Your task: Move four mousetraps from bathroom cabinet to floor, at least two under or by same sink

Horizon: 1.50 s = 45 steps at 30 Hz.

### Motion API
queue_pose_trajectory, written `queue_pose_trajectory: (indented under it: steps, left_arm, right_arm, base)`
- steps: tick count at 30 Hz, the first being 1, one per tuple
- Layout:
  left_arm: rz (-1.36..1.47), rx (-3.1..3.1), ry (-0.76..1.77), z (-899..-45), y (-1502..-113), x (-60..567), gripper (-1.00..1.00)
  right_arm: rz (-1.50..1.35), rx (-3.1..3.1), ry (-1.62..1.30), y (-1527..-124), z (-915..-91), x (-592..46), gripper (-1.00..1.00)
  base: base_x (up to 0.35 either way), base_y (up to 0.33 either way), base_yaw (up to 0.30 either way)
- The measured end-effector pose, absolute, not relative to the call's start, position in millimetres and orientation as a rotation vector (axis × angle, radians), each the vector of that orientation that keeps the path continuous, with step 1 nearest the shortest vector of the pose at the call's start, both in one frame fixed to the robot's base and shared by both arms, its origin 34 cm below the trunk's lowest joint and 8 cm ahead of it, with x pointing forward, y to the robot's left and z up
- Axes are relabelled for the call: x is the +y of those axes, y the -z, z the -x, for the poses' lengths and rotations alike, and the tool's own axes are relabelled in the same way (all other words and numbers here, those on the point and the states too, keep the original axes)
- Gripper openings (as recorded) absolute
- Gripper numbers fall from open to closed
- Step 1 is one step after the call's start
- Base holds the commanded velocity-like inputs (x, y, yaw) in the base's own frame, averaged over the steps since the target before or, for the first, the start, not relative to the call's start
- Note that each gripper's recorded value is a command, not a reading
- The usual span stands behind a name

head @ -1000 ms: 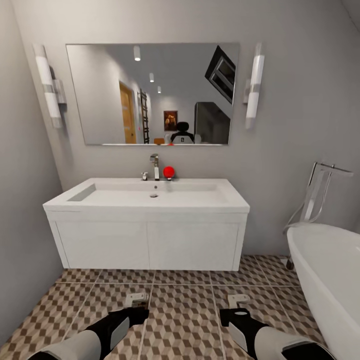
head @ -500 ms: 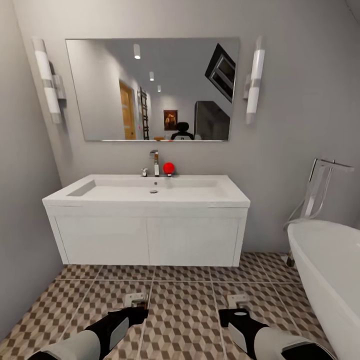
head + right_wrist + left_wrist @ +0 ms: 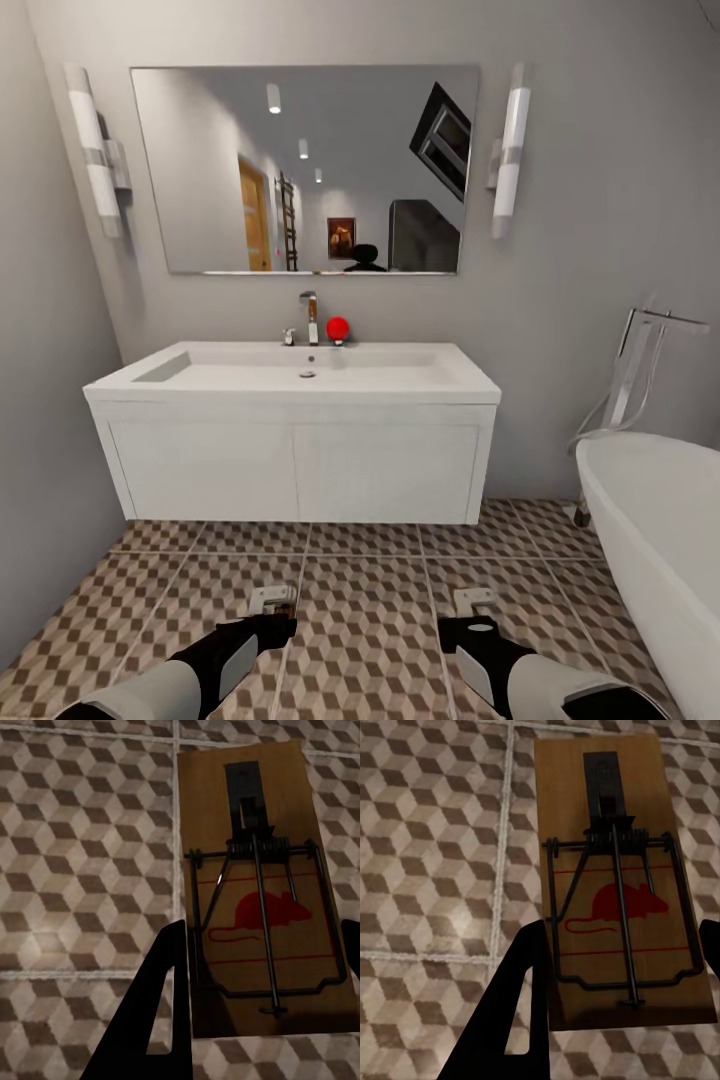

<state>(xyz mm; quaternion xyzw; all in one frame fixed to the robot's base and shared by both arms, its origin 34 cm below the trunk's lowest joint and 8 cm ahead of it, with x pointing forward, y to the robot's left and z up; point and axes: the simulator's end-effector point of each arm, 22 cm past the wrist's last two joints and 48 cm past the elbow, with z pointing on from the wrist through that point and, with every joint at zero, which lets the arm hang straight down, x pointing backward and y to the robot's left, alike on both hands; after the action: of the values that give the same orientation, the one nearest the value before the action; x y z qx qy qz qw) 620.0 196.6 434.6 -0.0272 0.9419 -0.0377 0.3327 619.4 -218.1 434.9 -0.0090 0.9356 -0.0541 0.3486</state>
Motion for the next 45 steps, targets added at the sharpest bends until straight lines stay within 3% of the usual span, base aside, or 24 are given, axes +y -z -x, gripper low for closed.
queue_pose_trajectory:
  steps: [45]
  left_arm:
    - [0.074, 2.457, 0.096, -596.1, -335.5, 198.1, -1.0]
  right_arm:
    - [0.017, 2.399, 0.136, -339.4, -599.4, -217.6, -1.0]
  base:
    - [0.0, 0.0, 0.0]
